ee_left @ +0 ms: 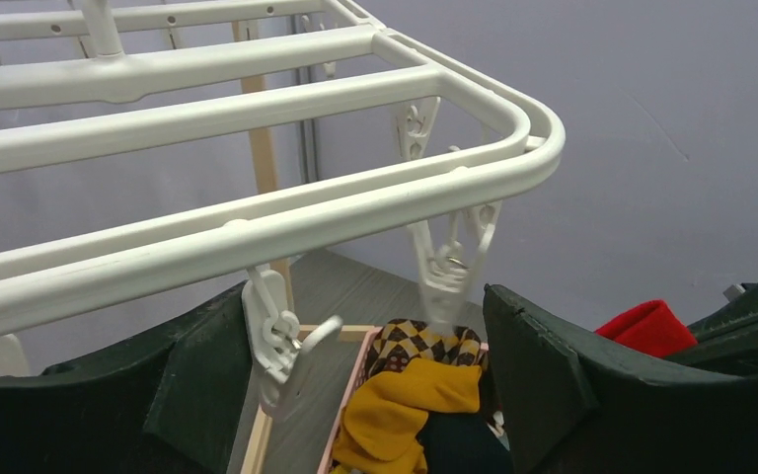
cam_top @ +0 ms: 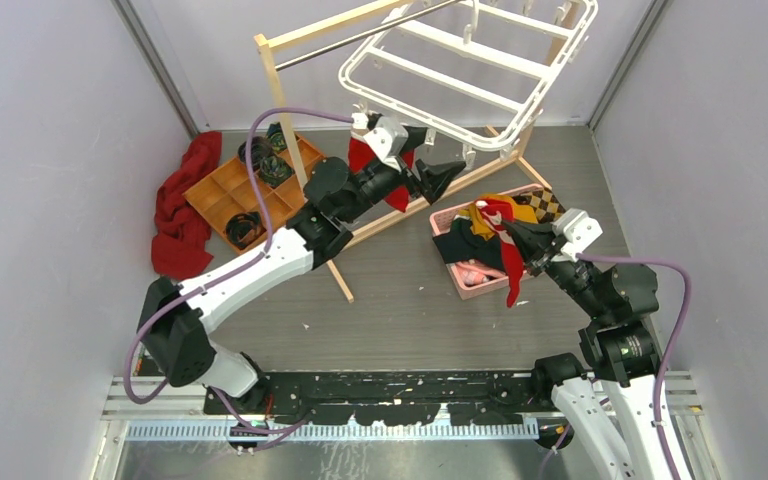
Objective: Clip the socks to the hanger
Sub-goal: Open the clamp at the hanger.
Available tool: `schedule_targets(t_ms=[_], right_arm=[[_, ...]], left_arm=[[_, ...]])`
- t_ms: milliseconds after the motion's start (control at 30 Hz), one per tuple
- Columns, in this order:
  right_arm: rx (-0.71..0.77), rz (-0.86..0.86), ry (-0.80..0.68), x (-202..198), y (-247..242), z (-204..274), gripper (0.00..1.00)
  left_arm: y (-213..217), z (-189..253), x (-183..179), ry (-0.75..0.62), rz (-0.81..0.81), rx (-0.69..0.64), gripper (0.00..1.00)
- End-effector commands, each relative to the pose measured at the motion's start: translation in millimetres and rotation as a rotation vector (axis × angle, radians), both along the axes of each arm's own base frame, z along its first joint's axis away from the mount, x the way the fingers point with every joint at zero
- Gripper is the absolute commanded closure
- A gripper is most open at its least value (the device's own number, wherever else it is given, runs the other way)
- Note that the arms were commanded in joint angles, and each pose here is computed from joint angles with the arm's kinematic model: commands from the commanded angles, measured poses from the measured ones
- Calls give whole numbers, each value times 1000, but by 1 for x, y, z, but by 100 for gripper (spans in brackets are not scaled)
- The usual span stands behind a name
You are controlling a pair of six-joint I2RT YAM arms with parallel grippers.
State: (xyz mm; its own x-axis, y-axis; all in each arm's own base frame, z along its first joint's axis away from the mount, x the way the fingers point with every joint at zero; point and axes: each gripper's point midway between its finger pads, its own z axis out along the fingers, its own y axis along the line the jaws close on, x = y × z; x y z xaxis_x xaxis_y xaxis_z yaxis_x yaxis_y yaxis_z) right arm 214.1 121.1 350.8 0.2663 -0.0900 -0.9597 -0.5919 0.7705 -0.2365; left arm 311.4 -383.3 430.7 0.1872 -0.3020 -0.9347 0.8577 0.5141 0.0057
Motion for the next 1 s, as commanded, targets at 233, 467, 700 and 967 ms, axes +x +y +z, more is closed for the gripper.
schedule_targets(t_ms=[233,467,700,967], right_arm=[[68,-49,-84,7,-7,47,99],[15,-120,-106,25,-16,60,99],[11,-238,-131,53,-33,83,99],[30,-320,-154,77,-55,100,99]], left_arm=[[23,-1,-7,19,9,93,14],[17,7,-13,12,-66,73,12],[12,13,-17,8,-109,67,12],[1,20,-15,-5,-161,46,12]])
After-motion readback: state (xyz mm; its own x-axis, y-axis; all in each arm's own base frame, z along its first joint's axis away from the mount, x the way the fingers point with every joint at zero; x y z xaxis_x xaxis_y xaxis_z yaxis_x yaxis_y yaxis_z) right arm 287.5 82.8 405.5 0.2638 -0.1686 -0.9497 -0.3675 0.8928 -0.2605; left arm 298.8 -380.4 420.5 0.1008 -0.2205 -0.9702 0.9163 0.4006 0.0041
